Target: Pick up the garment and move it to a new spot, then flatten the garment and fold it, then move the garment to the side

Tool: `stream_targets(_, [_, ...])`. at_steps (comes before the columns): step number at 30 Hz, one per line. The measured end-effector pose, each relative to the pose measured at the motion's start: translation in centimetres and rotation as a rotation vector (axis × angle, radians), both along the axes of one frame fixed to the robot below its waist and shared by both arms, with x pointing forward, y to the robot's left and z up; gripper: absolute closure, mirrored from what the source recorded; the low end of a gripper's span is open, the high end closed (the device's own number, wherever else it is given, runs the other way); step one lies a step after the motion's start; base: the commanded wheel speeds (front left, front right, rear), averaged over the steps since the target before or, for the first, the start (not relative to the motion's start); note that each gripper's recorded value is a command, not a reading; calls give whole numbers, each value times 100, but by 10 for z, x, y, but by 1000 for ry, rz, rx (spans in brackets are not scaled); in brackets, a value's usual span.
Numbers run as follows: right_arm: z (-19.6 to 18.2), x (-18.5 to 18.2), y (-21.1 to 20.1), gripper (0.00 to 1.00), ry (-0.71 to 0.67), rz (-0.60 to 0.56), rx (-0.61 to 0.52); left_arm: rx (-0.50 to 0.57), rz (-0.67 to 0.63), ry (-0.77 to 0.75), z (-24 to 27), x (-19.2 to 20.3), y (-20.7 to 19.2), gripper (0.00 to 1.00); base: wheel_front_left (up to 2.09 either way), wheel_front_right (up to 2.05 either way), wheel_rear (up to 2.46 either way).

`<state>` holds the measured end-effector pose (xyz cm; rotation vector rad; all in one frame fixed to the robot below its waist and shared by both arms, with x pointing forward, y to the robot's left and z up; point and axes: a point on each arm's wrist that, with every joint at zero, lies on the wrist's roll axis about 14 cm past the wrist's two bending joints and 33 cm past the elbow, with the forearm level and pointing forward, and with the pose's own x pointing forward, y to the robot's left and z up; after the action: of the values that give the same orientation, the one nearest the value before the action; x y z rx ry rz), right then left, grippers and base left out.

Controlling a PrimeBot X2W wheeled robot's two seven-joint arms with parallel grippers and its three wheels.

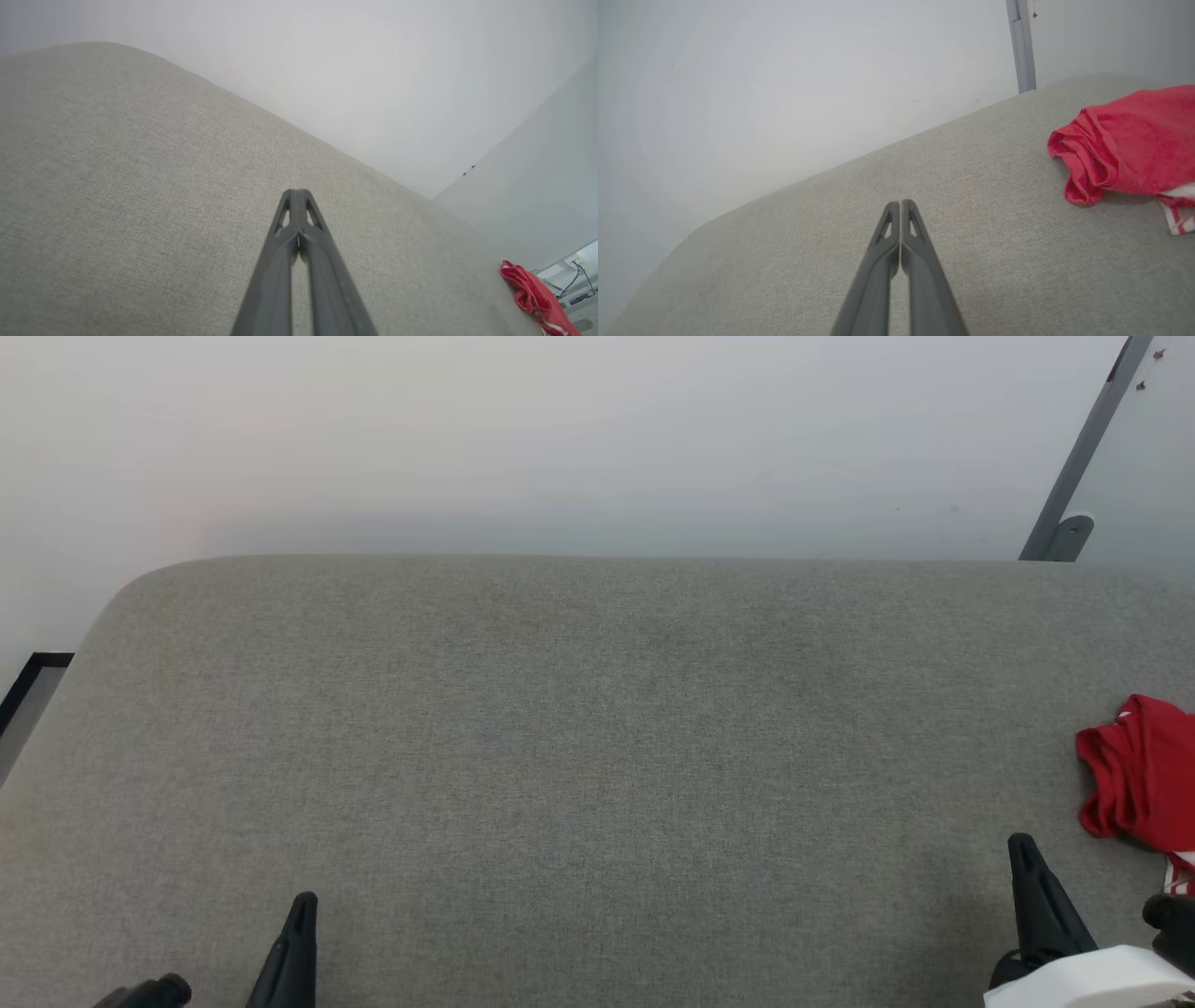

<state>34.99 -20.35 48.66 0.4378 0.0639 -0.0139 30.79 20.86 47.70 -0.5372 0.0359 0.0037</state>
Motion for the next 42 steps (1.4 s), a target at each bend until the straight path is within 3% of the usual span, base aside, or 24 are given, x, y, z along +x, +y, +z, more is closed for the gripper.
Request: stream_targets(42, [6,19,2,100,-8,-42,565,-509,68,11,9,39,5,100,0,0,0])
